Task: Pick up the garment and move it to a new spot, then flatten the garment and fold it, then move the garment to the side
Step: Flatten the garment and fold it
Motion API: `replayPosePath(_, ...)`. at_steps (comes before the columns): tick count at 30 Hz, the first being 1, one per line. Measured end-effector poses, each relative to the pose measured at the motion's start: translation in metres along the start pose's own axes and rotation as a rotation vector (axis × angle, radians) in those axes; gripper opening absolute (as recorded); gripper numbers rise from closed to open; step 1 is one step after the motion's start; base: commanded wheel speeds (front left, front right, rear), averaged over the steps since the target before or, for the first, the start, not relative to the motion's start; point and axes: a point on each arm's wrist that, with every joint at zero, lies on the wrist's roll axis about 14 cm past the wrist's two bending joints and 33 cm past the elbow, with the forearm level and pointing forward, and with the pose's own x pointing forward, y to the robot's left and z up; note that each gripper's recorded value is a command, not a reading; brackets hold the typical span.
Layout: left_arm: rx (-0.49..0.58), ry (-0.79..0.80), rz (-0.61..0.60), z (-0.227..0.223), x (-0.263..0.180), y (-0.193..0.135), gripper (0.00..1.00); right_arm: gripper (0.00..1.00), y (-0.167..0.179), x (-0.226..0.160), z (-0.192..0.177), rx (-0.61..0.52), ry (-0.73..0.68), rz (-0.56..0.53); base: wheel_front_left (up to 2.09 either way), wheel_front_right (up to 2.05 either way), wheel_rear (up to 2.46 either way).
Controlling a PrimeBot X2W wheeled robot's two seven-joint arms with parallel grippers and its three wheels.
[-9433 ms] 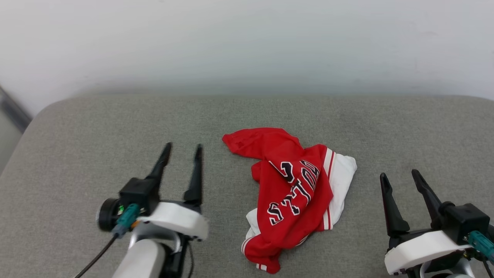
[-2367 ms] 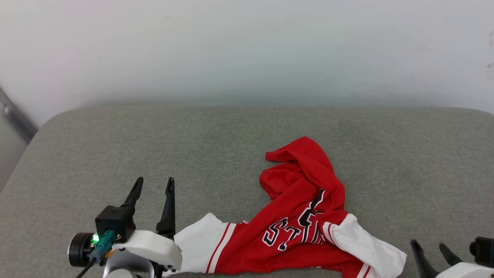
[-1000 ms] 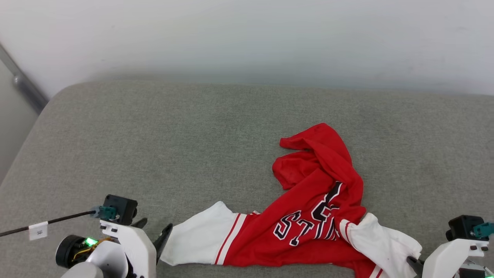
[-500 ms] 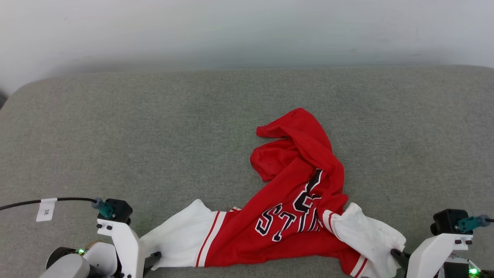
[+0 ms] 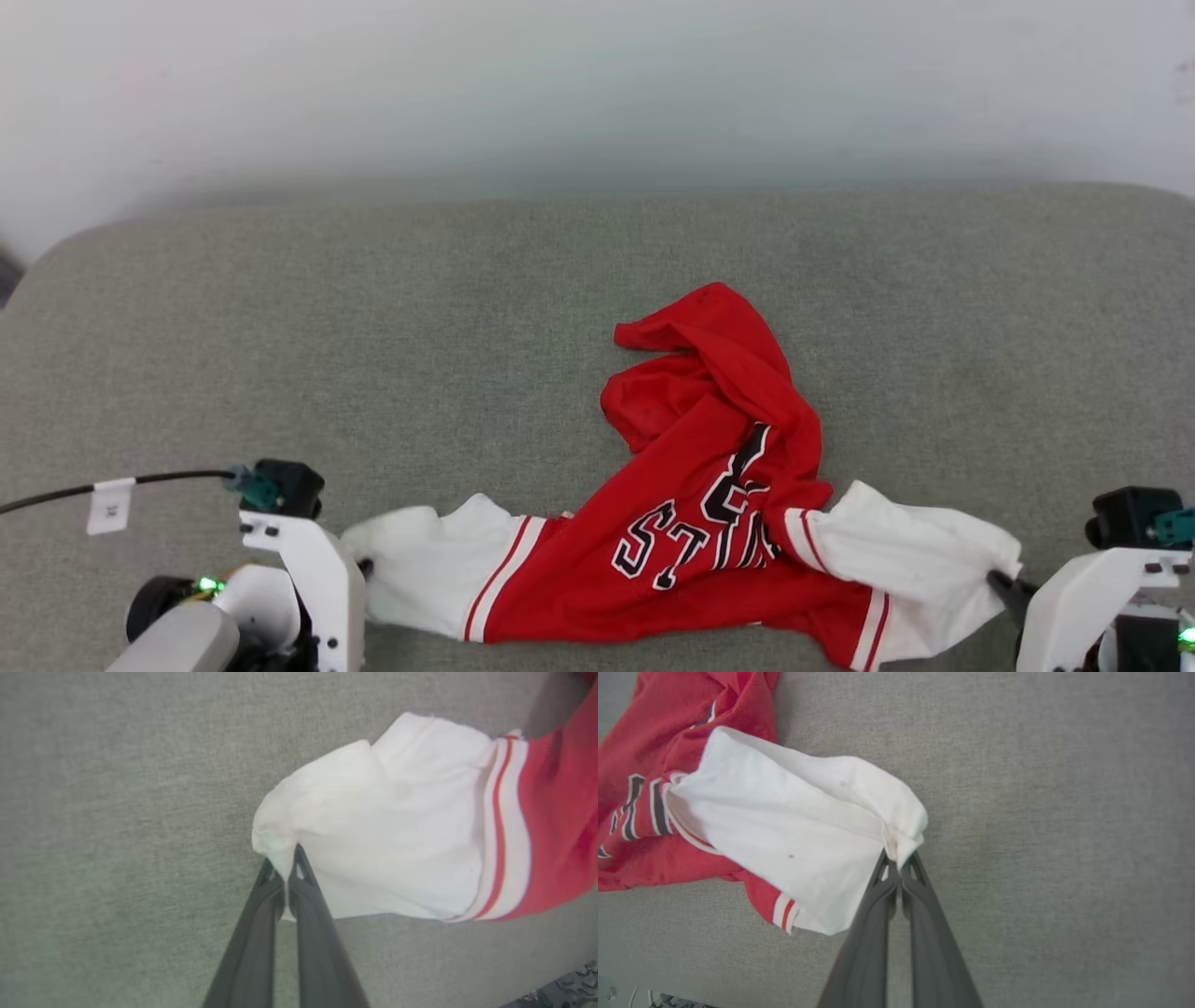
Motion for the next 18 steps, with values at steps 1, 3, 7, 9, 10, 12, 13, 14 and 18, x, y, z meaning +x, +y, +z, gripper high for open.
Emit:
replayPosePath(1, 0.011, -0.042, 0.014, 0.010, -0.004, 0.002, 0.00, 0.00, -0.001, -0.002, 0.006, -0.012, -0.022, -0.006, 0.00, 0.00, 0.00)
replayPosePath(3, 0.026, -0.142, 0.045, 0.034, -0.016, 0.006, 0.00, 0.00, -0.004, -0.007, 0.020, -0.039, -0.069, -0.019, 0.00, 0.00, 0.00)
replayPosePath(7, 0.092, -0.340, 0.086, 0.090, -0.047, 0.006, 0.00, 0.00, -0.005, -0.017, 0.056, -0.093, -0.173, -0.031, 0.00, 0.00, 0.00)
replayPosePath(9, 0.120, -0.446, 0.107, 0.121, -0.066, 0.005, 0.00, 0.00, -0.004, -0.021, 0.077, -0.114, -0.226, -0.033, 0.00, 0.00, 0.00)
replayPosePath(10, 0.134, -0.498, 0.120, 0.137, -0.075, 0.005, 0.00, 0.00, -0.004, -0.024, 0.088, -0.127, -0.251, -0.035, 0.00, 0.00, 0.00)
replayPosePath(12, 0.165, -0.602, 0.153, 0.169, -0.096, 0.005, 0.00, 0.00, 0.000, -0.029, 0.114, -0.147, -0.317, -0.033, 0.00, 0.00, 0.00)
replayPosePath(13, 0.178, -0.642, 0.159, 0.183, -0.104, 0.002, 0.00, 0.00, 0.001, -0.033, 0.127, -0.159, -0.349, -0.034, 0.00, 0.00, 0.00)
replayPosePath(14, 0.194, -0.689, 0.165, 0.197, -0.112, -0.001, 0.00, 0.00, 0.002, -0.037, 0.140, -0.167, -0.386, -0.034, 0.00, 0.00, 0.00)
replayPosePath(18, 0.234, -0.826, 0.184, 0.247, -0.138, -0.012, 0.00, 0.00, 0.010, -0.048, 0.187, -0.191, -0.496, -0.032, 0.00, 0.00, 0.00)
